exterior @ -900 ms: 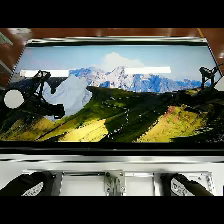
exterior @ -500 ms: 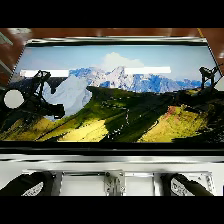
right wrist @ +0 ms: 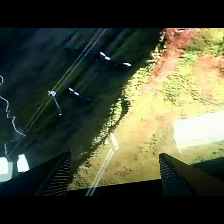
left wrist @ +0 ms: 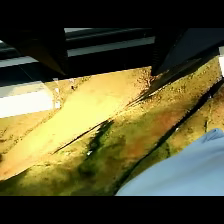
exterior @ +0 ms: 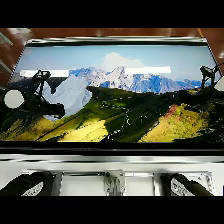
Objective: Fold the shirts.
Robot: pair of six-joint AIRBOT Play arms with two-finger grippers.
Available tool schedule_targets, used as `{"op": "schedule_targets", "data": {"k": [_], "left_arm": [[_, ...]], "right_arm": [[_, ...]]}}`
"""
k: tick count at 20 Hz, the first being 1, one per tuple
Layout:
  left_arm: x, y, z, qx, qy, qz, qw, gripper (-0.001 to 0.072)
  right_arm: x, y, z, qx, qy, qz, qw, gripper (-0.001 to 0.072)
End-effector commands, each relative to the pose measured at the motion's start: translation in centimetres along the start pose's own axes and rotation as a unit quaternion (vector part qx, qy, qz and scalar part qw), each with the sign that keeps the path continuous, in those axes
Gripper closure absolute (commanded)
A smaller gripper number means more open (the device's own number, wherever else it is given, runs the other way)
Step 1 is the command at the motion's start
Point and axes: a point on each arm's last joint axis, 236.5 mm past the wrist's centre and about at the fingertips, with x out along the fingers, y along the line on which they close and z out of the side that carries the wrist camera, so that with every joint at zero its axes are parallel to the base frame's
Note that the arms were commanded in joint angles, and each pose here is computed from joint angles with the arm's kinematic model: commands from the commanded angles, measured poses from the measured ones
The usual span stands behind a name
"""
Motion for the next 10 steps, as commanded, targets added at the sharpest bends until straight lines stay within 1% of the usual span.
{"op": "schedule_targets", "data": {"k": [1,4,6,7,8,10], "left_arm": [[0.0,-0.3,2.3,-0.003,-0.048,-0.007,0.999,0.0114],[0.0,-0.7,2.6,-0.005,-0.053,-0.014,0.998,0.0118],[0.6,1.7,3.0,-0.012,-0.053,0.023,0.998,0.0109],[1.0,3.8,2.9,-0.038,-0.046,0.046,0.997,0.0015],[1.6,6.1,2.9,-0.075,-0.039,0.057,0.995,-0.0013],[2.6,11.3,2.9,-0.147,-0.034,0.076,0.986,-0.0013]], "right_arm": [[0.0,-0.9,0.6,-0.006,-0.012,-0.021,1.000,0.0040],[-0.1,-2.0,0.6,-0.017,-0.011,-0.043,0.999,0.0039],[0.0,-2.0,0.6,-0.031,-0.011,-0.042,0.999,0.0040],[-0.1,-1.9,0.6,-0.032,-0.010,-0.042,0.999,0.0040],[0.0,-1.8,0.6,-0.032,-0.010,-0.038,0.999,0.0040],[0.0,-1.7,0.6,-0.031,-0.011,-0.037,0.999,0.0040]]}}
